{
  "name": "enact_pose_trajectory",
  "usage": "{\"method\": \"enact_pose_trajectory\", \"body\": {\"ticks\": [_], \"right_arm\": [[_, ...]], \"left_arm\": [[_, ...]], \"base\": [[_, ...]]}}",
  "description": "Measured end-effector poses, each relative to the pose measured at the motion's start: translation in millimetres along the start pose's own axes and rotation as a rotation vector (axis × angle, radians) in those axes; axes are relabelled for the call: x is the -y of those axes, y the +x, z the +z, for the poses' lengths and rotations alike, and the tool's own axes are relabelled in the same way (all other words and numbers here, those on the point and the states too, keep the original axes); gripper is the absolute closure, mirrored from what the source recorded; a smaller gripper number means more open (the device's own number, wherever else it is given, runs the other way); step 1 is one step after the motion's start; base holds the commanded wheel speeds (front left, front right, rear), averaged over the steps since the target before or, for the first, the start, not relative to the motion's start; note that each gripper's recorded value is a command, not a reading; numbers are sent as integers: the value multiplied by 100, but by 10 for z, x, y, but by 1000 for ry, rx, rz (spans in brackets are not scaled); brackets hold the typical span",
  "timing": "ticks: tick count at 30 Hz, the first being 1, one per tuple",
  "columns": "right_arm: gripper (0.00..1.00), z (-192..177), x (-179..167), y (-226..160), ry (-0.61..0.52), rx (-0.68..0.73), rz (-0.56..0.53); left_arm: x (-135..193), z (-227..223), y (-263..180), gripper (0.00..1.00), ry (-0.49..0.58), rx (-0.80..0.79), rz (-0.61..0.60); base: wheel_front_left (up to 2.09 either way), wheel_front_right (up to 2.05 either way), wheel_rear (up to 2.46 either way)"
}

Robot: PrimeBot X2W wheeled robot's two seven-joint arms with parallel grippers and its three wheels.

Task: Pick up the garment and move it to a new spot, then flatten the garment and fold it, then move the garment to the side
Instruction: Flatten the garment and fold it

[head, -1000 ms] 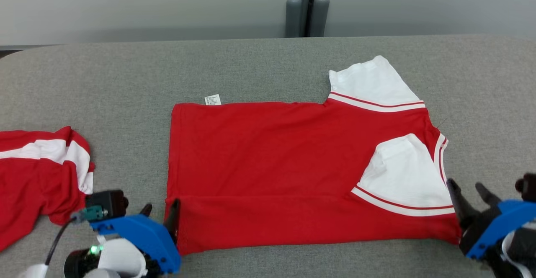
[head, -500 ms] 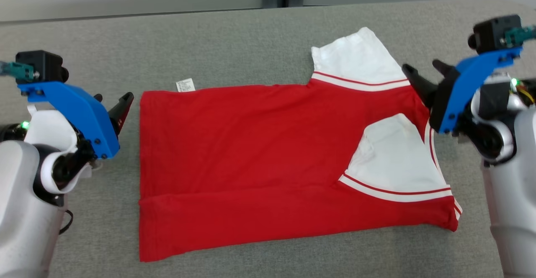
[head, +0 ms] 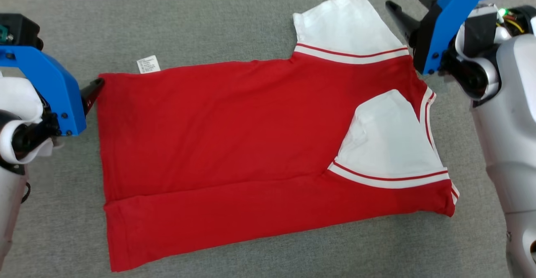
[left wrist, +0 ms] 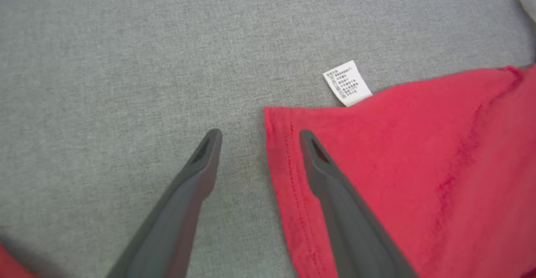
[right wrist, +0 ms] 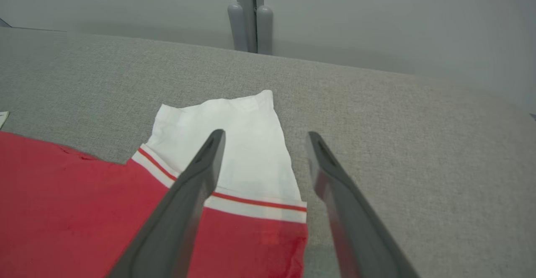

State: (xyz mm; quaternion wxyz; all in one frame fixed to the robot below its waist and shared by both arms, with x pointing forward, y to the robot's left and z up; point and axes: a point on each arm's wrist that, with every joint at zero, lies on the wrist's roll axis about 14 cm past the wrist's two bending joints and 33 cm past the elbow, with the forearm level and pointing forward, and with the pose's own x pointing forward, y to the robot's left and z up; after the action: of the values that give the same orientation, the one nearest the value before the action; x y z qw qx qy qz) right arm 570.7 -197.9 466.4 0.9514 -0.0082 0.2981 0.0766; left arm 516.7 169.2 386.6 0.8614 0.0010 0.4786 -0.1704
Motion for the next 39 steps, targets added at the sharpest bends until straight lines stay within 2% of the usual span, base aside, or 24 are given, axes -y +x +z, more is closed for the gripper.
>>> {"method": "enact_pose_trajectory", "body": {"ticks": [12,13,14,15,16,17,26,36,37,38,39], "right_arm": [[0,30,47,351,-8,7,3],[0,18,43,378,-7,3,5],[0,0,40,406,-8,-4,6],[0,-23,44,435,-10,-12,5],[0,-40,53,465,-10,-18,3],[0,-54,68,497,-8,-25,0],[0,-219,81,847,27,-92,-10],[0,-457,-96,1258,-45,-251,0],[7,-456,-120,1284,-61,-260,2],[66,-460,-143,1307,-78,-263,4],[100,-467,-155,1324,-94,-265,4]], "left_arm": [[14,-89,337,0,27,-113,-13],[9,-101,352,2,33,-118,-11],[9,-112,363,33,39,-124,-12],[7,-118,371,89,51,-126,-14],[6,-117,381,89,57,-124,-13],[11,-116,390,100,64,-121,-16],[126,-167,373,100,112,-73,-56],[138,-225,390,100,120,-36,-73],[137,-234,396,100,120,-32,-75],[136,-235,405,100,118,-27,-77],[130,-232,413,100,116,-19,-77]], "base": [[0,0,0],[0,0,0],[0,0,0],[0,0,0],[0,0,0],[0,0,0],[0,0,0],[0,0,0],[0,0,0],[0,0,0],[0,0,0]]}}
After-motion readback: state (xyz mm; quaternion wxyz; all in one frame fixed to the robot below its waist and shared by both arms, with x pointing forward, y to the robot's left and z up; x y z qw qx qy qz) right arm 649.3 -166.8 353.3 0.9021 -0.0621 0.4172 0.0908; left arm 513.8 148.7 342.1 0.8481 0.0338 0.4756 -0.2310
